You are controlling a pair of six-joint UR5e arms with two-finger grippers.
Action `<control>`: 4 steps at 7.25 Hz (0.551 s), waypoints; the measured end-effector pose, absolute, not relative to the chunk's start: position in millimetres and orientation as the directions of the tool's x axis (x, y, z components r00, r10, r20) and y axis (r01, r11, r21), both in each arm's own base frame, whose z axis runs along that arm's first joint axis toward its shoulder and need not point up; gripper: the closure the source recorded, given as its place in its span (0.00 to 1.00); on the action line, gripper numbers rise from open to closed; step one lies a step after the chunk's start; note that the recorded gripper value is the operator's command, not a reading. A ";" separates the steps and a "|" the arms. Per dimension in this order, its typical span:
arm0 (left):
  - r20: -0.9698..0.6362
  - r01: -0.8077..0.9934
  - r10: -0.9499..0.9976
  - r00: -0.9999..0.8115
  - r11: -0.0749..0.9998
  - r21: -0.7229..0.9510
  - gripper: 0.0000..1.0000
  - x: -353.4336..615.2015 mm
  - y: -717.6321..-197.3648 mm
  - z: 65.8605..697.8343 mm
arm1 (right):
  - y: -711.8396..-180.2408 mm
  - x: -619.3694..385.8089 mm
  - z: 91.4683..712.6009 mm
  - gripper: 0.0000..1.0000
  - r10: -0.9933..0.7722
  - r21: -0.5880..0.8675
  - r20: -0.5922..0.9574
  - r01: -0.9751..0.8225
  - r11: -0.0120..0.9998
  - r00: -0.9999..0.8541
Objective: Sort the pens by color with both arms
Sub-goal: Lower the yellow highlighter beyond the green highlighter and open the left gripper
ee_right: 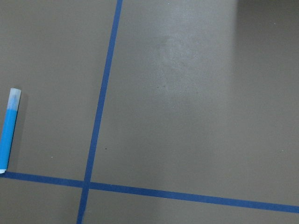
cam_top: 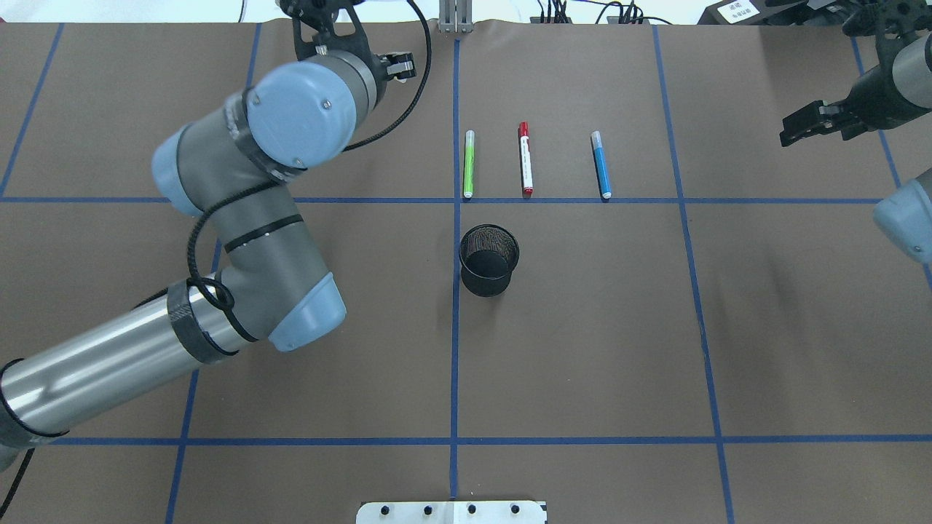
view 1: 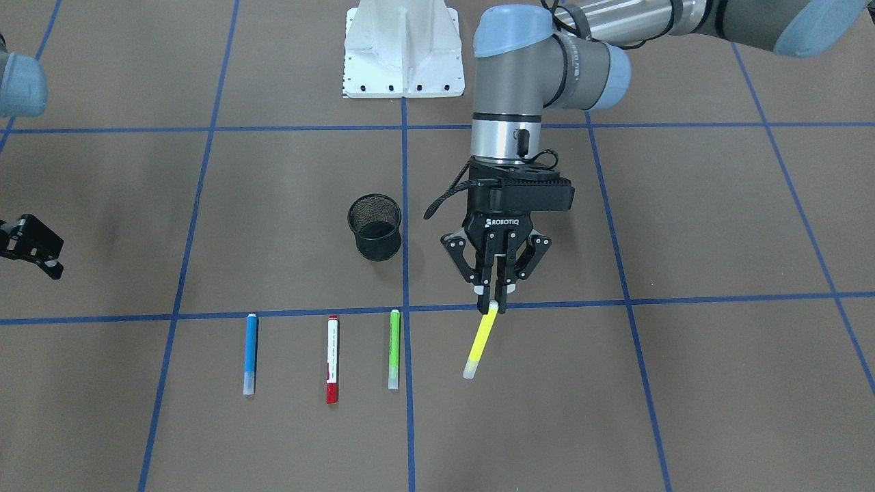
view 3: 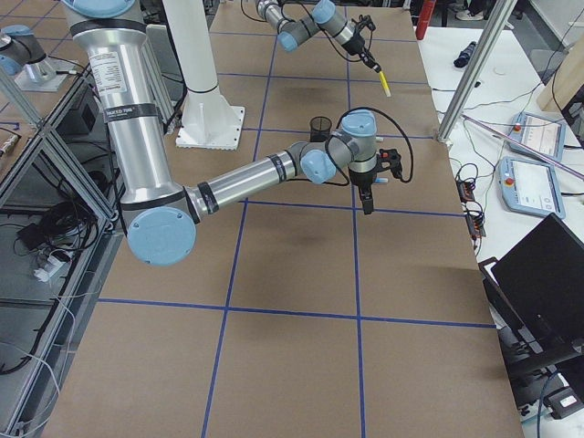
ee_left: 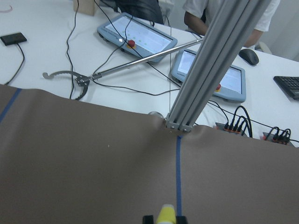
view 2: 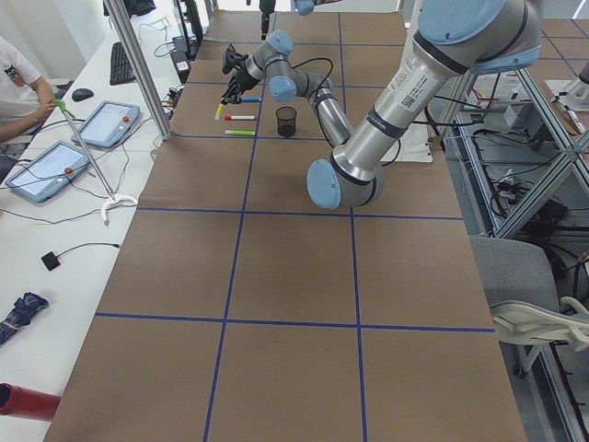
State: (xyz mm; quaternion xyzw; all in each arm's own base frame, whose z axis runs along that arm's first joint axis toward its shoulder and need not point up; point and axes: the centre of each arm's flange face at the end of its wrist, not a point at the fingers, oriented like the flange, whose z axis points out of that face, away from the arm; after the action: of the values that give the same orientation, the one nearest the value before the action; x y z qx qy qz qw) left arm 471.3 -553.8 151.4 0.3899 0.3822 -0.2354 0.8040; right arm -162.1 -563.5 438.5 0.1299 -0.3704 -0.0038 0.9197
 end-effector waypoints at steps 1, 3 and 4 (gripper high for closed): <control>-0.773 0.689 -0.094 0.628 0.529 0.496 1.00 493.2 -548.5 175.4 | -563.7 -162.2 438.5 0.02 -0.101 0.242 0.679 -0.091 0.966 0.727; -0.756 0.713 -0.104 0.646 0.436 0.549 1.00 533.3 -543.0 227.4 | -563.6 -162.0 438.7 0.02 -0.097 0.241 0.678 -0.095 0.966 0.728; -0.762 0.726 -0.102 0.640 0.406 0.555 1.00 547.6 -546.3 240.4 | -563.7 -161.8 438.9 0.02 -0.096 0.240 0.678 -0.096 0.966 0.729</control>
State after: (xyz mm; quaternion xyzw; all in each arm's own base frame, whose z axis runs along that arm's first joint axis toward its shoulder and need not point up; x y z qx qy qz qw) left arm 547.6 -546.3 240.4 0.4743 0.3286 -0.2684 0.7714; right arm -161.8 -563.7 438.9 0.1306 -0.3683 0.0000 0.9205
